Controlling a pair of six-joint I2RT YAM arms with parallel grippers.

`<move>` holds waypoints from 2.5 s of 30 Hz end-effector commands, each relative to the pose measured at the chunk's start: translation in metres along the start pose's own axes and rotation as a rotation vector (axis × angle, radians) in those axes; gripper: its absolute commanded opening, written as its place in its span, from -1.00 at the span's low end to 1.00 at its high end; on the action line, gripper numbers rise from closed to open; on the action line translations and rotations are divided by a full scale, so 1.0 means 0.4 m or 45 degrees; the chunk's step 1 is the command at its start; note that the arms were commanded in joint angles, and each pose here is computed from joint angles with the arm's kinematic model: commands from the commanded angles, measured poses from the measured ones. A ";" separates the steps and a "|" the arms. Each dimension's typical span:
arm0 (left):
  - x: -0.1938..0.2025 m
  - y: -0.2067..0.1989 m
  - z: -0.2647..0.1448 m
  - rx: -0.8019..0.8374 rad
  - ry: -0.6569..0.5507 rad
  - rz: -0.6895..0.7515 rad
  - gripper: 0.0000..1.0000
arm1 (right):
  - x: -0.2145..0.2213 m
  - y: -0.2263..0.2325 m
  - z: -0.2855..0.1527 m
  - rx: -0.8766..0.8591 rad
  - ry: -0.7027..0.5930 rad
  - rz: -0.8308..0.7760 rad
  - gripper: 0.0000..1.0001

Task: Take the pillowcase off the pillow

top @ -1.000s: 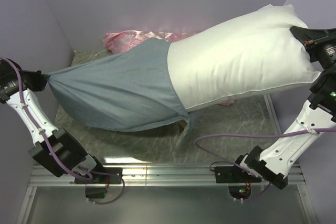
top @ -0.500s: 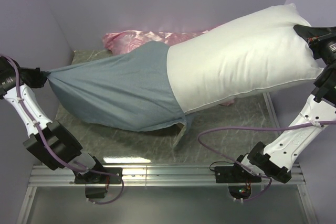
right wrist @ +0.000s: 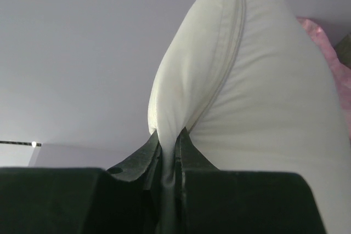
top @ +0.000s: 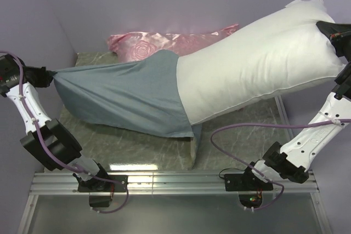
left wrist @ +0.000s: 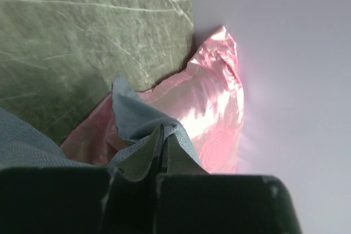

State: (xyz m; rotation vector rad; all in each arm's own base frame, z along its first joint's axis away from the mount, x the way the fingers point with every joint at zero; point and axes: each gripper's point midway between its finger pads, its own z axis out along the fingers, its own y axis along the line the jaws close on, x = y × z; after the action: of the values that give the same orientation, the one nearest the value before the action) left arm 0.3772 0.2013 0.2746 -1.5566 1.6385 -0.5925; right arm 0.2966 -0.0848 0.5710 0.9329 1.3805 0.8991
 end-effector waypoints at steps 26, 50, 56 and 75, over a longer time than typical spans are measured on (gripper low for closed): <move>0.191 -0.035 -0.040 0.295 -0.046 0.438 0.37 | 0.229 0.168 -0.057 -0.376 0.013 -0.165 -1.00; 0.723 -0.002 -0.193 0.623 0.439 1.057 0.94 | 0.319 -0.404 0.029 0.287 0.005 -0.448 -1.00; 0.744 0.092 -0.161 0.490 0.390 1.048 0.93 | 0.329 -0.557 -0.006 0.487 -0.013 -0.556 -0.41; 0.418 0.063 -0.146 -0.264 -0.389 1.245 0.99 | 0.315 -0.695 -0.057 0.860 0.103 -0.727 0.85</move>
State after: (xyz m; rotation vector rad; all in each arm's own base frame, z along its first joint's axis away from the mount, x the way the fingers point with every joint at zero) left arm 0.3418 -0.0139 0.2445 -0.6561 2.0306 0.0148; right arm 0.2723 -0.0708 0.2683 0.8811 1.9271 0.0703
